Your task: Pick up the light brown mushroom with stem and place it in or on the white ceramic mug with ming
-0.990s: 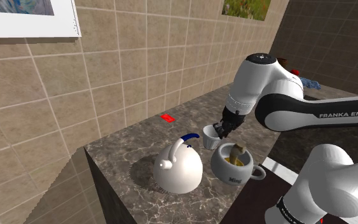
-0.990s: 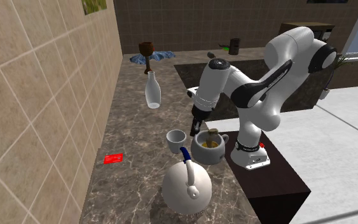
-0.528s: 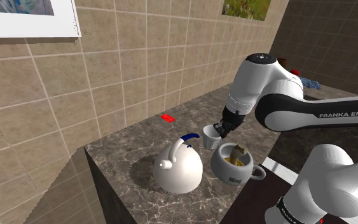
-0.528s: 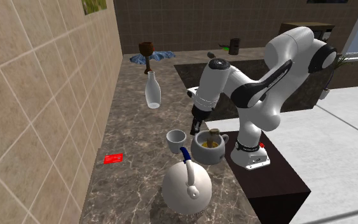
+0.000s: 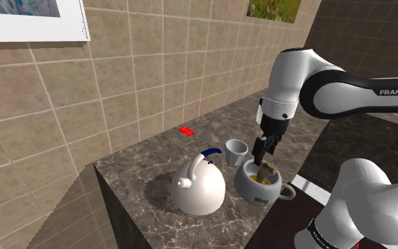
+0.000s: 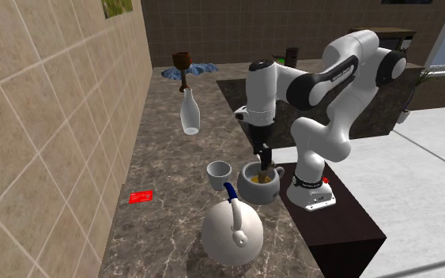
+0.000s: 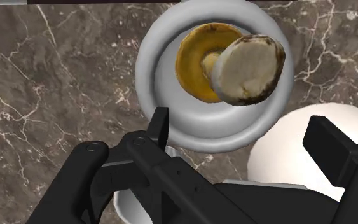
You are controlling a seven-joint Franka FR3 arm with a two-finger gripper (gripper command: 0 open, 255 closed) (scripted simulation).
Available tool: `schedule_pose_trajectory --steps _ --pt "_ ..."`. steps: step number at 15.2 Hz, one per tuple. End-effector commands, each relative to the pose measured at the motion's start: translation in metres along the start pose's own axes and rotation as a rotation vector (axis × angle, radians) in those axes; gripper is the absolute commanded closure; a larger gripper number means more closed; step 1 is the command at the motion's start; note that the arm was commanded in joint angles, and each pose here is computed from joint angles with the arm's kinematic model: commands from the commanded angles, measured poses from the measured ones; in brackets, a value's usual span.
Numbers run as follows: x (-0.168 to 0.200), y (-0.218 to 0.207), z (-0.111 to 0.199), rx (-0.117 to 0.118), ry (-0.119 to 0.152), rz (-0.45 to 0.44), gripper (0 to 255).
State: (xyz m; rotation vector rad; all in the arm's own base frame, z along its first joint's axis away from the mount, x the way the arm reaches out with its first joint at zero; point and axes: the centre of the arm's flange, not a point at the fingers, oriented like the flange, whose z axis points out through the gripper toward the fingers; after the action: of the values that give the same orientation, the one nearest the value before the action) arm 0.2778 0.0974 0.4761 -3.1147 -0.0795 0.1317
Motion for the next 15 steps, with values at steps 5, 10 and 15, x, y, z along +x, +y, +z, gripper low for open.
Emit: schedule_pose_trajectory --steps 5,10,15 --pt "-0.006 -0.002 0.023 0.026 -0.045 -0.056 0" --pt "-0.007 -0.002 0.037 0.026 -0.045 -0.056 0" --pt "-0.007 -0.002 0.037 0.026 -0.045 -0.056 0"
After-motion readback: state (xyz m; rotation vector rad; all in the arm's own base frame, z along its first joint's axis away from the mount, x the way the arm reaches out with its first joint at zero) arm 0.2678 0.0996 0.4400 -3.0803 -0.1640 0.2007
